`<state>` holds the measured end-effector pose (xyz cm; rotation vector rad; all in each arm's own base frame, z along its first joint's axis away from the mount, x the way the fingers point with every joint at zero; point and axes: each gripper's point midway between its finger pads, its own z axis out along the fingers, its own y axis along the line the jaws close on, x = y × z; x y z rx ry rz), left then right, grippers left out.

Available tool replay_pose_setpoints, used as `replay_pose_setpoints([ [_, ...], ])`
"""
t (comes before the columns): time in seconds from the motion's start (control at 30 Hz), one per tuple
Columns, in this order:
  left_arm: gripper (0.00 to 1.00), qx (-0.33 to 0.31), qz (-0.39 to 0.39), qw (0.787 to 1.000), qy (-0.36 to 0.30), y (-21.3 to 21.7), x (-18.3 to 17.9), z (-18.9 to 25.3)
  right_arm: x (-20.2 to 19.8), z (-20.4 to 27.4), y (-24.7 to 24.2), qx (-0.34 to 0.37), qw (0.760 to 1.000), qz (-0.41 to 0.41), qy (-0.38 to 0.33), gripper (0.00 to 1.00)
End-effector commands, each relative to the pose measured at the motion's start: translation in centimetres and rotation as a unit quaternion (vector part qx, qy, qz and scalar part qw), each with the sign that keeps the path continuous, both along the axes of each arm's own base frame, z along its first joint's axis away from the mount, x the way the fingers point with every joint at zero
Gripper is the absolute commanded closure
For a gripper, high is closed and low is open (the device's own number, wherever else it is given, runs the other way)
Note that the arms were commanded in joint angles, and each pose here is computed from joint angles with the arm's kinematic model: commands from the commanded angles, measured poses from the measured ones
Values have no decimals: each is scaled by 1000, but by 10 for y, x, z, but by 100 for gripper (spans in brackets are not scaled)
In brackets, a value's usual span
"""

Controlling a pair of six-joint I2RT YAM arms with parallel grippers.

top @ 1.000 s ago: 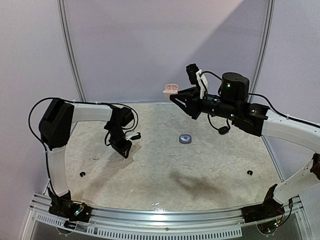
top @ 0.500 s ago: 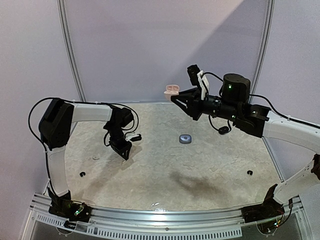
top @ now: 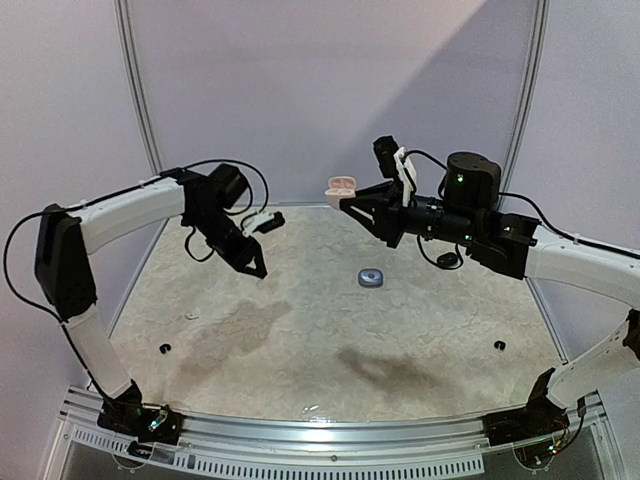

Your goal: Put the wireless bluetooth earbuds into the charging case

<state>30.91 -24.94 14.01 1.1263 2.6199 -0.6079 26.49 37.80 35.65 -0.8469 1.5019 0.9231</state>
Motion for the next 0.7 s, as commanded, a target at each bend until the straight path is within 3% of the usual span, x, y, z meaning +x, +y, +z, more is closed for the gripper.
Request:
replay_pose_setpoints([
  [0.0,97,-119,-25,990,-72,-15,-1,104,-31,25,5,37,994,86,-50,97],
  [0.2,95,-236,-55,959,-146,-22,-26,217,-63,42,18,56,976,195,-84,97],
  [0.33,90,-323,-71,916,-228,-20,-51,292,-69,49,27,53,966,236,-88,97],
  [0.43,89,-374,-75,887,-260,-19,-65,325,-71,57,33,55,961,255,-89,97],
  [0.67,90,-439,-107,858,-242,-27,-100,359,-73,67,46,66,953,285,-85,97],
])
